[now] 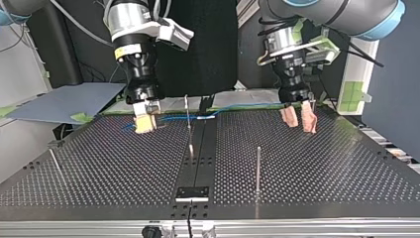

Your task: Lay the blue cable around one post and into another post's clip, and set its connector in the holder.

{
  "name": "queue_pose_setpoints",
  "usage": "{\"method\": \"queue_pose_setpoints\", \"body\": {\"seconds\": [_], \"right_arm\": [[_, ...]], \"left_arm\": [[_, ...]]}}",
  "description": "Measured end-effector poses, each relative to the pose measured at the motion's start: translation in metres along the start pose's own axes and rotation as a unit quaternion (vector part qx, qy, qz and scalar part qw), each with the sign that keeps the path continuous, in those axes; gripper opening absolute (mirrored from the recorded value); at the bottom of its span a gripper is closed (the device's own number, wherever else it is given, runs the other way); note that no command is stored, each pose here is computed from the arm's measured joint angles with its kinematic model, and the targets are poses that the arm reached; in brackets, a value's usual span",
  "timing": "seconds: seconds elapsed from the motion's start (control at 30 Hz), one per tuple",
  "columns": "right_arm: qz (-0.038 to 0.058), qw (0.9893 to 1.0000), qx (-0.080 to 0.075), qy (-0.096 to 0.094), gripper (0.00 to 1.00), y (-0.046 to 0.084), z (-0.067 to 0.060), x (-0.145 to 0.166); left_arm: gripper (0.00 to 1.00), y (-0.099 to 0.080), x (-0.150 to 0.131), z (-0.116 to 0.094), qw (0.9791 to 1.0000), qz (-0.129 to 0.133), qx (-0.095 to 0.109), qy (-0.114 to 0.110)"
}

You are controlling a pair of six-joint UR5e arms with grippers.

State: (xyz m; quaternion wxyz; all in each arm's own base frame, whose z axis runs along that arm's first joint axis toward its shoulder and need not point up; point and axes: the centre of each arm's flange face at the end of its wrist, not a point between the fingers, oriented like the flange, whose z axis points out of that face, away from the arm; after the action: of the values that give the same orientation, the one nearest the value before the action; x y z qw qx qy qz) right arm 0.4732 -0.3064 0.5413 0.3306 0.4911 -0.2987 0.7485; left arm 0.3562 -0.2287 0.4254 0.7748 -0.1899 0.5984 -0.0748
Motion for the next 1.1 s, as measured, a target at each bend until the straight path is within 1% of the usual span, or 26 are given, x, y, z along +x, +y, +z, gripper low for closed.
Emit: {"method": "queue_pose_setpoints", "body": {"seconds": [0.17, 0.37, 0.5, 0.67, 0.83, 0.9, 1.1], "right_arm": [[-0.0059, 0.9999, -0.010, -0.003, 0.00, 0.010, 0.010, 0.010], [-0.0163, 0.9995, -0.017, -0.021, 0.00, 0.020, 0.026, 0.002], [-0.0234, 0.9988, -0.021, -0.037, 0.00, 0.024, 0.037, -0.007], [-0.0281, 0.9978, -0.020, -0.057, 0.00, 0.024, 0.047, -0.020], [-0.0337, 0.9962, -0.020, -0.078, 0.00, 0.025, 0.058, -0.033], [-0.0350, 0.9958, -0.021, -0.082, 0.00, 0.027, 0.064, -0.037], [-0.0366, 0.9959, -0.025, -0.078, 0.00, 0.033, 0.082, -0.049]], "left_arm": [[1.00, -0.005, 0.005, 0.014, 0.9998, 0.011, 0.007, 0.017], [1.00, -0.006, 0.013, 0.033, 0.9990, 0.025, -0.004, 0.036], [1.00, -0.004, 0.018, 0.046, 0.9983, 0.033, -0.014, 0.046], [1.00, -0.002, 0.025, 0.064, 0.9968, 0.046, -0.027, 0.060], [1.00, 0.003, 0.031, 0.081, 0.9950, 0.056, -0.034, 0.075], [1.00, 0.006, 0.034, 0.090, 0.9942, 0.060, -0.037, 0.081], [1.00, 0.017, 0.041, 0.116, 0.9923, 0.057, -0.045, 0.100]]}}
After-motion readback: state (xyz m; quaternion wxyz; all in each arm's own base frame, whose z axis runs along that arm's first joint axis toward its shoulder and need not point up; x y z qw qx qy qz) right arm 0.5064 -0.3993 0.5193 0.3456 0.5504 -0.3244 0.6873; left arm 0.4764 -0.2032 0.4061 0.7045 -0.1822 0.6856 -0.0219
